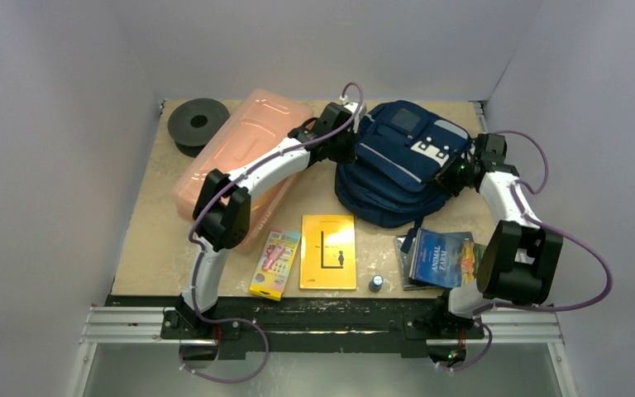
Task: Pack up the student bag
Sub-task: Unzip the student bag at the center of the board.
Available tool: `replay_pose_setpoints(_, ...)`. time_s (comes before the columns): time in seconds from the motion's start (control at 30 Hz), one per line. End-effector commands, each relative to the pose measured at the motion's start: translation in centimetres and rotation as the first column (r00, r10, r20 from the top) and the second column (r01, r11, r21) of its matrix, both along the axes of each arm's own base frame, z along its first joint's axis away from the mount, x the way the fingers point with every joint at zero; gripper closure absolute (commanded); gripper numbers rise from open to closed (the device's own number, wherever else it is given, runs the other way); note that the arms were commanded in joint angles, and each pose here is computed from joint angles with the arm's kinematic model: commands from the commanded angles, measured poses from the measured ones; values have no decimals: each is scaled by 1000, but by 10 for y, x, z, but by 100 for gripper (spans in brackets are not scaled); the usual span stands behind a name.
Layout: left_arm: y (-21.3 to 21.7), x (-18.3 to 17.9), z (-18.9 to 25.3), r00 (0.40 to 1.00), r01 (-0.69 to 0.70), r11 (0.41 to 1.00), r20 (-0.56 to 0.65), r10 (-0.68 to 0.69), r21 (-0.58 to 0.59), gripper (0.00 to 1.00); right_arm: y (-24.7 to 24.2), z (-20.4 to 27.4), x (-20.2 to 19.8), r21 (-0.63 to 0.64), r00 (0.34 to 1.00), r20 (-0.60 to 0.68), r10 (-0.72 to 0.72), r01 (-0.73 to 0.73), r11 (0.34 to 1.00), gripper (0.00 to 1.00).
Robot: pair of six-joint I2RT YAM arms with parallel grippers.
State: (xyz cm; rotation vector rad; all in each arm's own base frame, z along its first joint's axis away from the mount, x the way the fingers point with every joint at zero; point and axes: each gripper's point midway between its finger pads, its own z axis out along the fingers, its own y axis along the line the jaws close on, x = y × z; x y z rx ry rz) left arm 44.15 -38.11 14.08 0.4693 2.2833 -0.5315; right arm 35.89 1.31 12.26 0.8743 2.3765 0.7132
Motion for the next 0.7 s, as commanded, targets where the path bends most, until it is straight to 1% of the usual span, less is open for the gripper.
replay_pose_setpoints(0.0, -14, 0, 49, 990, 127, 985, 68, -120, -120, 100, -55, 39, 24, -457, 996, 88, -22, 60, 888, 67)
replay_pose_setpoints(0.03, -19, -6, 56, 989, 142, 975, 56, -134, -169, 100, -54, 45, 22, -508, 995, 94, -24, 68, 859, 53)
replay_pose_setpoints(0.07, -23, -12, 58, 989, 149, 967, 38, -144, -207, 100, -49, 49, 20, -570, 996, 93, -15, 65, 819, 42)
replay_pose_setpoints(0.1, -27, -16, 60, 988, 153, 959, 22, -152, -239, 100, -49, 54, 17, -625, 996, 91, -23, 75, 777, 36)
replay_pose_setpoints(0.13, -29, -20, 60, 988, 154, 955, 10, -157, -254, 100, -50, 59, 13, -671, 995, 91, -33, 86, 736, 33)
replay_pose_setpoints(0.23, -27, -22, 59, 988, 147, 955, -8, -154, -256, 100, -45, 83, 6, -783, 991, 128, -39, 125, 609, 30)
replay_pose_setpoints(0.27, -26, -22, 58, 988, 144, 957, -11, -151, -254, 100, -34, 94, 7, -810, 987, 160, 6, 128, 572, 30)
replay_pose_setpoints(0.3, -26, -22, 58, 988, 144, 957, -13, -152, -252, 100, -19, 105, 11, -837, 976, 197, 90, 120, 534, 29)
replay_pose_setpoints(0.33, -25, -22, 56, 989, 141, 959, -17, -150, -247, 100, 2, 111, 12, -871, 954, 215, 211, 89, 483, 28)
replay_pose_setpoints(0.37, -24, -22, 56, 988, 143, 959, -18, -152, -245, 100, 26, 119, 13, -901, 907, 237, 349, 70, 428, 26)
replay_pose_setpoints(0.4, -24, -23, 56, 988, 146, 959, -19, -155, -244, 100, 51, 120, 11, -926, 836, 236, 495, 39, 376, 24)
replay_pose_setpoints(0.43, -24, -23, 56, 988, 146, 959, -20, -156, -244, 100, 74, 116, 5, -950, 746, 211, 632, 5, 312, 23)
replay_pose_setpoints(0.47, -23, -23, 57, 987, 149, 958, -18, -158, -245, 100, 96, 111, -1, -972, 634, 167, 755, -24, 235, 23)
replay_pose_setpoints(0.5, -23, -23, 58, 987, 150, 958, -15, -158, -245, 100, 117, 100, -10, -988, 500, 89, 862, -66, 140, 22)
replay_pose_setpoints(0.53, -23, -23, 59, 987, 151, 957, -15, -160, -247, 100, 125, 97, -15, -996, 443, 33, 896, -60, 66, 23)
replay_pose_setpoints(0.57, -23, -24, 59, 987, 154, 957, -13, -163, -247, 100, 125, 97, -13, -998, 439, 15, 898, -51, 41, 23)
replay_pose_setpoints(0.6, -23, -24, 60, 986, 158, 956, -10, -166, -247, 100, 127, 97, -12, -997, 437, 1, 900, -64, 32, 25)
replay_pose_setpoints(0.67, -23, -24, 60, 986, 160, 956, -9, -168, -247, 100, 138, 87, -7, -994, 356, -92, 930, -83, -67, 28)
